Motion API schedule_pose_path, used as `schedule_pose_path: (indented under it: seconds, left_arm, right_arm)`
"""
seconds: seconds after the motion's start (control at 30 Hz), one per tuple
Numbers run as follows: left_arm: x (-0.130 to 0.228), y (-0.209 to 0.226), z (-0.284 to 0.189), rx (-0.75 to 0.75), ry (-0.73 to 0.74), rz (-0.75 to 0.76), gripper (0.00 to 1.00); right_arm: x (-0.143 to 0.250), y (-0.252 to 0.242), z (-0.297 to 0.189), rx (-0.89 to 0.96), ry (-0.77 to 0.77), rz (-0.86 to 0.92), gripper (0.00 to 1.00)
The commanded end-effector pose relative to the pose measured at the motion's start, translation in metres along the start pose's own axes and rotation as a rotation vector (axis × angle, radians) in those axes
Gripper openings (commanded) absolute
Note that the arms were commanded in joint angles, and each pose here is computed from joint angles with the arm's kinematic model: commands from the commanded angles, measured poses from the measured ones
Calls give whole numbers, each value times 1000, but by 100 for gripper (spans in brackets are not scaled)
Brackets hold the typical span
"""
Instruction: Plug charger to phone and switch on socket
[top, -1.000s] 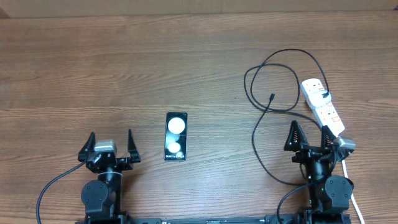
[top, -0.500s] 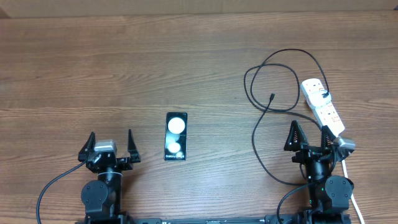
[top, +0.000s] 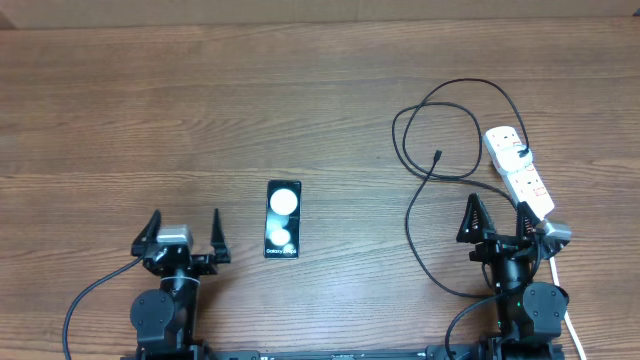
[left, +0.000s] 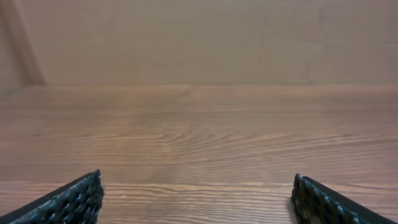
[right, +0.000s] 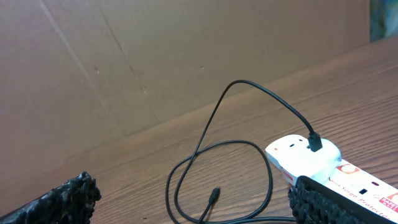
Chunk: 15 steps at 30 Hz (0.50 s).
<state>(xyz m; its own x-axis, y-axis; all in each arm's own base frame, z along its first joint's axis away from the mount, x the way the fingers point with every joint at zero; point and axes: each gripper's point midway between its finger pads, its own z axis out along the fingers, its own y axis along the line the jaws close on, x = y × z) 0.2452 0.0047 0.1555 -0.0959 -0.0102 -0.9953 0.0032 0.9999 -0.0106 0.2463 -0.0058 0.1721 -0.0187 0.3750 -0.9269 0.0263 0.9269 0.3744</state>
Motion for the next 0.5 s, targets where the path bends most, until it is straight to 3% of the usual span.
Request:
schedule_pose_path:
  seconds: [0.0,0.47]
  left_arm:
    - [-5,-24,-5,139,12,-54,100]
    - [-56,-38,-36,200,119,-130,100]
  right_arm:
    - [3,1,0,-7,-2,-8,100]
    - [3,1,0,-7,-2,-8,100]
